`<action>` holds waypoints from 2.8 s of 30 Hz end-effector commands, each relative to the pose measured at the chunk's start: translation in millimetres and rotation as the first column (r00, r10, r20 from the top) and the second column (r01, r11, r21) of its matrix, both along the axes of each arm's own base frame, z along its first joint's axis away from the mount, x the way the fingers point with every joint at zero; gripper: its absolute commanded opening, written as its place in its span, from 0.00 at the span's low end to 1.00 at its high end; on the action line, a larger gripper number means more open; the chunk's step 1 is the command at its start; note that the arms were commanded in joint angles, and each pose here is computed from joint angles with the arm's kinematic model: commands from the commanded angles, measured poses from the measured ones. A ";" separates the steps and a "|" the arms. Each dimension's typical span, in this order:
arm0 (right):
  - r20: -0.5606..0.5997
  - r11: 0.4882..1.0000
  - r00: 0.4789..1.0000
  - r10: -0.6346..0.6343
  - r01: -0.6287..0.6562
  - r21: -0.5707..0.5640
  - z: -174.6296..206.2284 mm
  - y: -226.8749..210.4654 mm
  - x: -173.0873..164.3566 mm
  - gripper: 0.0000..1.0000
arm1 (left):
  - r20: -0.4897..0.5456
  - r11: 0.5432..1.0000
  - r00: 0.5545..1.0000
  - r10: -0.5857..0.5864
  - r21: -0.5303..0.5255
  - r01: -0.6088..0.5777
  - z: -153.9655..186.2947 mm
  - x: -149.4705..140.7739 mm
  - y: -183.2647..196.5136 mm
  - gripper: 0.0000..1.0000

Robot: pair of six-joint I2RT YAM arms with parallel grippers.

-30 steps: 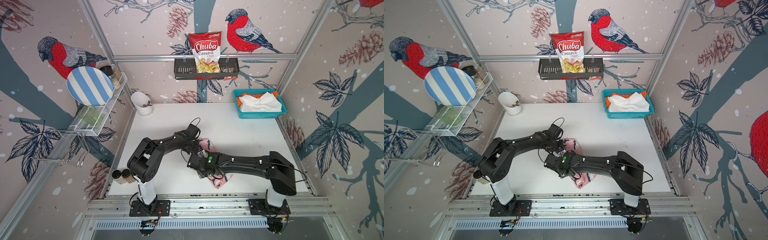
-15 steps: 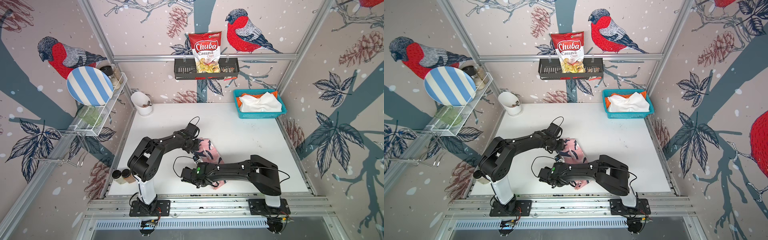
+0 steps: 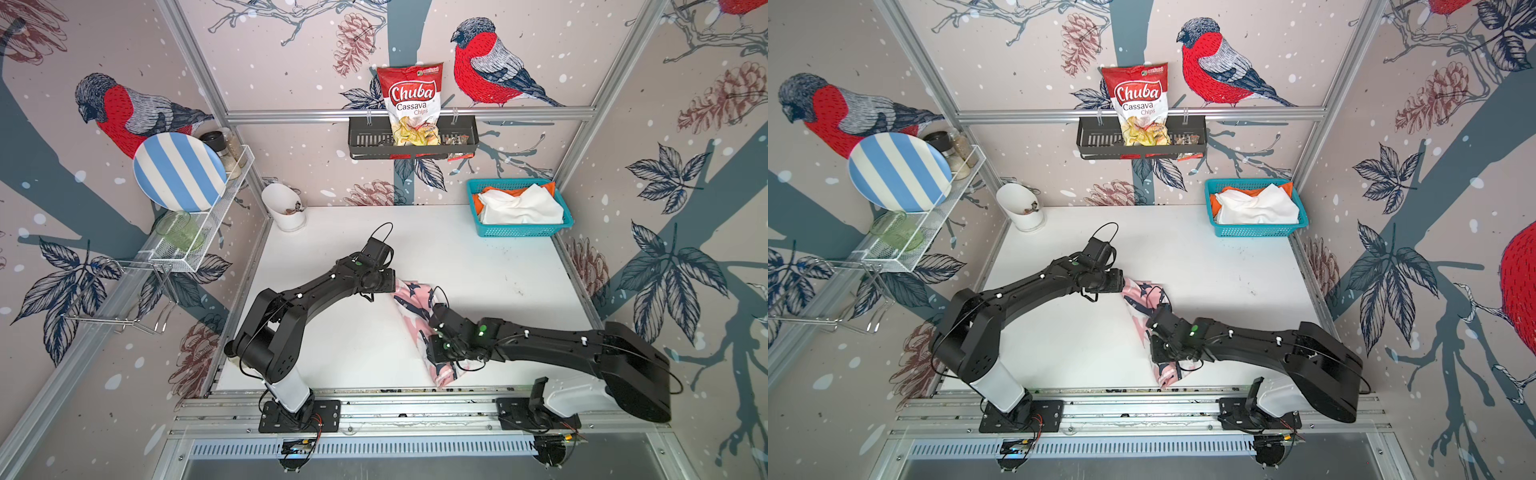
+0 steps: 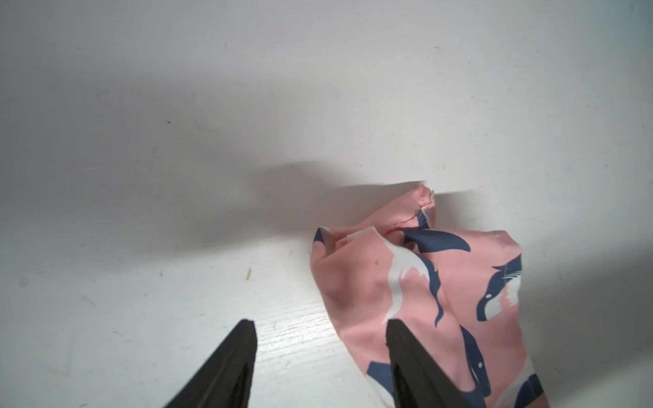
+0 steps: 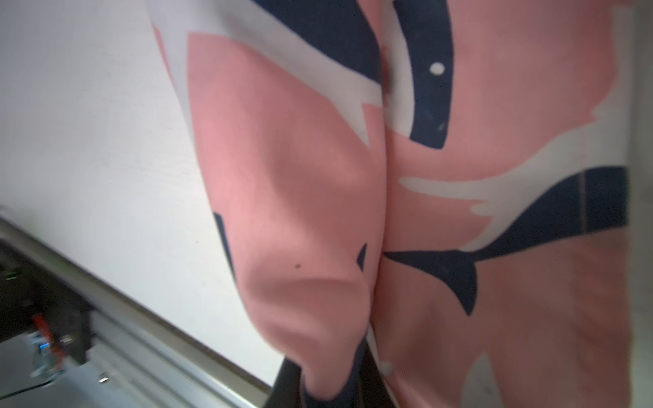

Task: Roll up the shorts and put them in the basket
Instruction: Roll the shorts at the center of the board.

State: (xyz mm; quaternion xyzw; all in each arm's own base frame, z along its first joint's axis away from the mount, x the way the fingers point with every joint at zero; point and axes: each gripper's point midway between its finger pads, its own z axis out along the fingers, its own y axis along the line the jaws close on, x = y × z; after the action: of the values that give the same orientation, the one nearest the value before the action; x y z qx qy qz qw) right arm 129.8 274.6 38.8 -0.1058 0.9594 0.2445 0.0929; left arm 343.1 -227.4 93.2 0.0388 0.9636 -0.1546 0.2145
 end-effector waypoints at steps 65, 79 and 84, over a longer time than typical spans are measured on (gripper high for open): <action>0.322 0.778 0.896 0.306 -0.040 -0.627 -10.4 34.9 36.6 0.25 | -0.095 0.990 0.986 -0.137 -0.041 0.133 -56.4 -5.4 -45.3 0.46; 0.115 0.962 0.956 0.271 -0.263 -0.074 -1.0 93.6 21.4 0.22 | 0.055 0.999 0.998 0.037 -0.032 -0.035 29.1 -36.6 31.1 0.65; 0.022 0.964 0.973 0.228 -0.229 0.136 0.5 79.3 29.1 0.24 | 0.051 0.991 0.999 -0.006 -0.135 0.013 40.1 -49.4 10.3 0.66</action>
State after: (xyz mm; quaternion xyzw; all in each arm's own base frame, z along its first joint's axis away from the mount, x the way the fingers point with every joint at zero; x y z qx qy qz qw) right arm 170.8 337.3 29.3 -0.2109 0.9443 0.2238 0.1169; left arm 302.3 -204.3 129.8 0.0288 0.9487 -0.1886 0.2521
